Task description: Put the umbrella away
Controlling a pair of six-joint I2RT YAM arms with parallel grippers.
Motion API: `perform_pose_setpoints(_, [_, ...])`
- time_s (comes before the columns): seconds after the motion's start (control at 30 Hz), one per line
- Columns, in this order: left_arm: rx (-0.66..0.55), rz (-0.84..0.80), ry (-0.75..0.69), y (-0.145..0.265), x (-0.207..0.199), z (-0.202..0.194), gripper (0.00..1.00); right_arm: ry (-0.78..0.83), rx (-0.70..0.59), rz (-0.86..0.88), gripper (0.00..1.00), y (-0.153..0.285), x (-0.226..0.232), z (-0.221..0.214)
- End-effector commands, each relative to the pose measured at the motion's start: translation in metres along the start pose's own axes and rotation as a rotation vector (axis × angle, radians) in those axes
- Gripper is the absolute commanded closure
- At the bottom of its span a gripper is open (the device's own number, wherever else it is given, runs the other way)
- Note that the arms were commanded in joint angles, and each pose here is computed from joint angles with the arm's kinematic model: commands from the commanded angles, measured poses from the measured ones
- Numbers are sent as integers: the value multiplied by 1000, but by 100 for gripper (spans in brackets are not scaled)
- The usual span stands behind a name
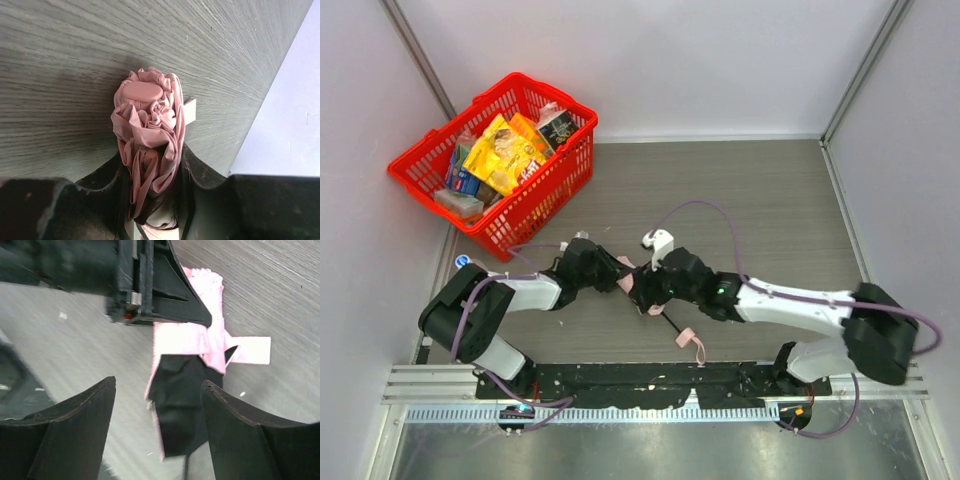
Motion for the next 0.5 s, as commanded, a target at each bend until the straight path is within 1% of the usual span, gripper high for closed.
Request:
perform_pose_setpoints(0.0, [-85, 14, -123, -2, 18, 12, 100, -379, -60, 22, 24, 46, 0, 22])
perform_pose_setpoints(0.03, [-86, -29, -129, -1, 12, 12, 100, -432, -57, 1, 23, 55, -8, 21])
perform_pose_setpoints(0.07, [-83, -77, -138, 0, 6, 10, 100, -566, -76, -50, 22, 57, -26, 27])
perform_pose_setpoints(0.1, [-94, -157, -152, 2, -8, 12, 100, -628, -54, -74, 22, 63, -34, 19])
perform_pose_setpoints(0.13, [-96, -189, -156, 4, -14, 13, 100, -759, -64, -129, 22, 63, -54, 15])
perform_pose_setpoints(0.17, [-96, -223, -163, 6, -20, 12, 100, -865, -71, -99, 22, 67, -59, 20])
perform_pose_setpoints(0.2, [-100, -261, -170, 9, -27, 13, 100, -903, -68, -100, 24, 66, -64, 13])
perform_pose_setpoints(0.23, [-100, -290, -176, 11, -32, 13, 100, -957, -91, -67, 24, 67, -65, 20])
perform_pose_setpoints(0.37, [-92, -387, -202, 19, -52, 13, 100, -1098, -100, -72, 28, 56, -78, 11])
perform_pose_setpoints(0.4, [-92, -406, -204, 21, -56, 13, 100, -1115, -121, -27, 33, 53, -76, 14])
perform_pose_setpoints(0.43, [-86, -419, -202, 22, -59, 13, 100, -1186, -110, -17, 34, 48, -77, 10])
perform_pose_setpoints(0.47, [-77, -424, -198, 23, -61, 13, 100, -1199, -130, 46, 36, 45, -73, 12])
Point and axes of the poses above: each gripper's point midway between its finger pads, its own y axis back along the fingers, its own x axis along the line the jaws close on, z = x × y, the point moved 3 cm from there along y, back along the fingers, and after that the axes turned 6 degrees about -y, right-handed, at the moved point
